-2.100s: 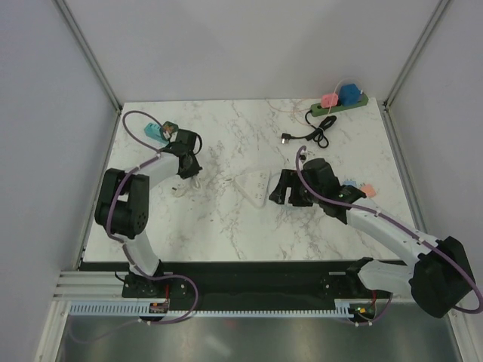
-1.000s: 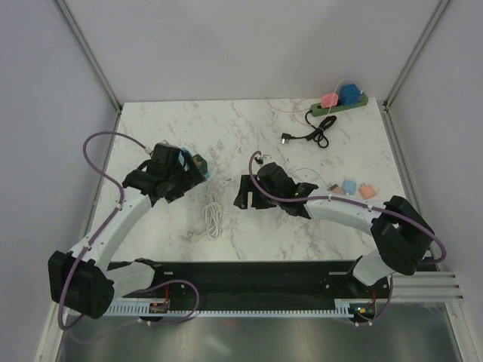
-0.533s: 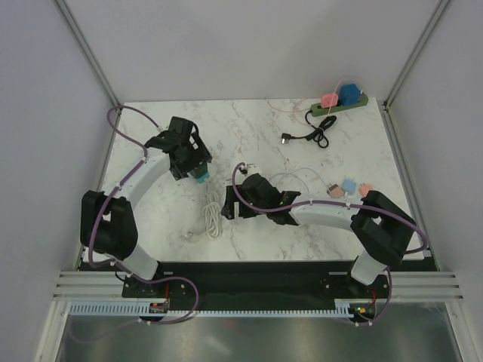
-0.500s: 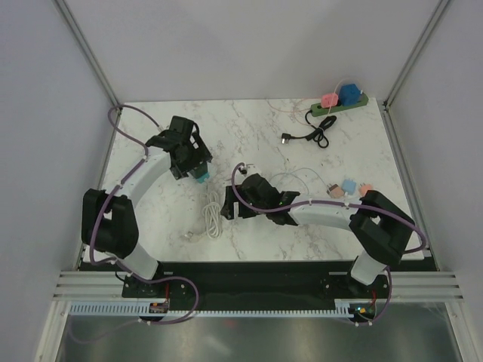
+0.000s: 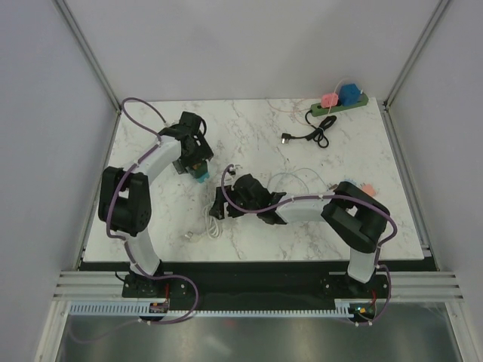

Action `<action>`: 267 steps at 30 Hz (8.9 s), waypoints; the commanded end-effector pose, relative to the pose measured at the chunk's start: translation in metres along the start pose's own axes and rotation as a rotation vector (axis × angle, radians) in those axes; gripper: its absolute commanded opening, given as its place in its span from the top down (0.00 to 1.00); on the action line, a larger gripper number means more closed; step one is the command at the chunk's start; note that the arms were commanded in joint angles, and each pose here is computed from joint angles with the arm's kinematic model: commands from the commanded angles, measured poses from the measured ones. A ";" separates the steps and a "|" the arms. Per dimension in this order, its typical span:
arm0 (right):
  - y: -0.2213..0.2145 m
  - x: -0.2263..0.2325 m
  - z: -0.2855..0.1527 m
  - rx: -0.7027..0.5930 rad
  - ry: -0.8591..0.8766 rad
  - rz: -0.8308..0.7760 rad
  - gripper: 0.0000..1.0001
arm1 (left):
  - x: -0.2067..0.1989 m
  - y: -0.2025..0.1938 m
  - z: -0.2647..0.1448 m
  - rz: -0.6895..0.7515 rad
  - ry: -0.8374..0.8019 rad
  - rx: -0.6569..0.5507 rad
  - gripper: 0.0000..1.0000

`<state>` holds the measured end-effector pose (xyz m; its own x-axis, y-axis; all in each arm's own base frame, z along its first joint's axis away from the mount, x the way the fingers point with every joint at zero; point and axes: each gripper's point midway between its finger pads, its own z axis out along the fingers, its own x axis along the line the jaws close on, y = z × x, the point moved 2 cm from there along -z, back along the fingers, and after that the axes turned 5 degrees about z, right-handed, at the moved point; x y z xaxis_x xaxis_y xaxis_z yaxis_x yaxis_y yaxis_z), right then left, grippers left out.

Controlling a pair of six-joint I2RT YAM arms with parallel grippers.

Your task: Pull the plug off the socket

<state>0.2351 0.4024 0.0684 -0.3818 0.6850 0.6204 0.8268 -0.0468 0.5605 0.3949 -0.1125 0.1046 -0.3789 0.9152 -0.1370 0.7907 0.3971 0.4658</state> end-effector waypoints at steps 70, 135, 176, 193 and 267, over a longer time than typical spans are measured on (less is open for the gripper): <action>0.136 -0.001 0.008 -0.123 0.140 0.277 0.09 | 0.008 -0.118 -0.115 0.427 -0.588 -0.026 0.98; 0.030 -0.095 0.072 -0.256 -0.093 0.285 1.00 | 0.034 -0.088 -0.156 0.360 -0.447 -0.147 0.98; 0.022 -0.075 0.062 -0.225 0.227 0.347 1.00 | 0.088 -0.038 -0.025 0.027 -0.032 0.062 0.48; 0.020 -0.075 0.064 -0.214 0.231 0.341 1.00 | 0.056 -0.031 -0.087 0.137 -0.352 -0.089 0.02; 0.010 -0.091 0.069 -0.172 0.113 0.367 1.00 | -0.015 -0.082 -0.116 0.429 -0.492 -0.073 0.98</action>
<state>0.3310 0.4084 0.0512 -0.1994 0.3078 0.9303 0.7872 -0.5151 0.3391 0.2787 -0.1608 0.1447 0.2206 0.9403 -0.2592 0.8214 -0.0358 0.5692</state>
